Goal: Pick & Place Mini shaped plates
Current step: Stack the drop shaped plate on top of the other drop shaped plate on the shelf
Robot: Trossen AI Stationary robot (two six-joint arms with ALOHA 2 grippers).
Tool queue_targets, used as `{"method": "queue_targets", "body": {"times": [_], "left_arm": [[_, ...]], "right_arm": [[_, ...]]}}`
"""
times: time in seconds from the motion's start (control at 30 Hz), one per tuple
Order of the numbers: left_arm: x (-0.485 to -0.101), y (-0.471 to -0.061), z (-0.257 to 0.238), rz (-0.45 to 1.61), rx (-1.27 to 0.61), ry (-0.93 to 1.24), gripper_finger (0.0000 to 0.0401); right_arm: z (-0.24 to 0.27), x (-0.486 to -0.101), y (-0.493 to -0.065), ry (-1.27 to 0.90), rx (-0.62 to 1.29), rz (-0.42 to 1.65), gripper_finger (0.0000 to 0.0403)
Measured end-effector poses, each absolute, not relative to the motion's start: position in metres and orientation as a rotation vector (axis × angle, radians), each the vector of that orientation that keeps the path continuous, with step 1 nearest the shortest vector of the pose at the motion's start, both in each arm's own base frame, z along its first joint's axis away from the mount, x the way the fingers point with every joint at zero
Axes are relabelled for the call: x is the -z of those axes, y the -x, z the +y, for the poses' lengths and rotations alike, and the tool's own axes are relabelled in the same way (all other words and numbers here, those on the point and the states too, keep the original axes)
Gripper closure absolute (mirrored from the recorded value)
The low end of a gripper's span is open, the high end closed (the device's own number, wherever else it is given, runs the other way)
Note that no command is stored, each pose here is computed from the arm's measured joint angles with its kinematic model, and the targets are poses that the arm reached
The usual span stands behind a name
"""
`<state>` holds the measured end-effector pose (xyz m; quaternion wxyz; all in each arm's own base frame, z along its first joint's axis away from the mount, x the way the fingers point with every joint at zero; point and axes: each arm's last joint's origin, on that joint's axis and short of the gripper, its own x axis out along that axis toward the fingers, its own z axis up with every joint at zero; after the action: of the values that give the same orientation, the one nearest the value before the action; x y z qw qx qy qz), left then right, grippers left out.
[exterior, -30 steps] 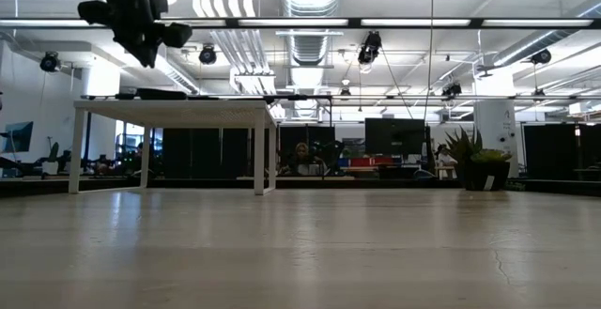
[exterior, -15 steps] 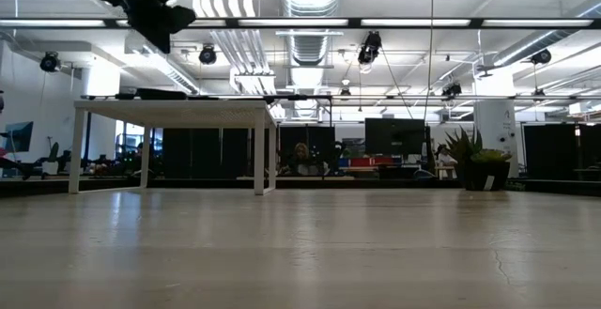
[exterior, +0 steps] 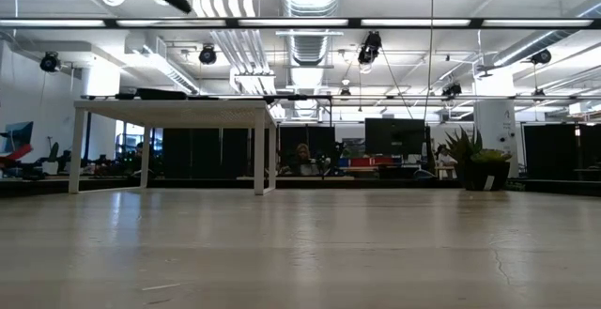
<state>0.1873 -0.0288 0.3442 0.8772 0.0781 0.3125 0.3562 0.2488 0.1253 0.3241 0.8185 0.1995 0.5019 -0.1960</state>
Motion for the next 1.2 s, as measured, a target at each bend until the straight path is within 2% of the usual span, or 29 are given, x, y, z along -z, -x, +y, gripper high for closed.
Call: {"method": "queue_targets", "body": {"times": [0.27, 0.5, 0.83, 1.03, 1.2], "left_arm": [[-0.342, -0.2, -0.069, 0.585, -0.566, -0.261, 0.0401], [-0.333, -0.22, -0.084, 0.596, -0.476, -0.305, 0.0401], [-0.328, -0.243, -0.099, 0.575, -0.3, -0.331, 0.0401], [-0.333, -0.244, -0.1, 0.533, -0.29, -0.304, 0.0401], [-0.333, -0.244, -0.1, 0.529, -0.291, -0.298, 0.0401]], "right_arm": [[0.171, -0.301, -0.214, -0.55, 0.365, 1.251, 0.0394], [0.195, -0.276, -0.184, -0.689, 0.472, 1.362, 0.0394], [0.22, -0.24, -0.167, -0.74, 0.329, 1.396, 0.0394], [0.227, -0.223, -0.165, -0.776, 0.176, 1.484, 0.0394], [0.229, -0.213, -0.163, -0.715, 0.052, 1.492, 0.0394]]}}
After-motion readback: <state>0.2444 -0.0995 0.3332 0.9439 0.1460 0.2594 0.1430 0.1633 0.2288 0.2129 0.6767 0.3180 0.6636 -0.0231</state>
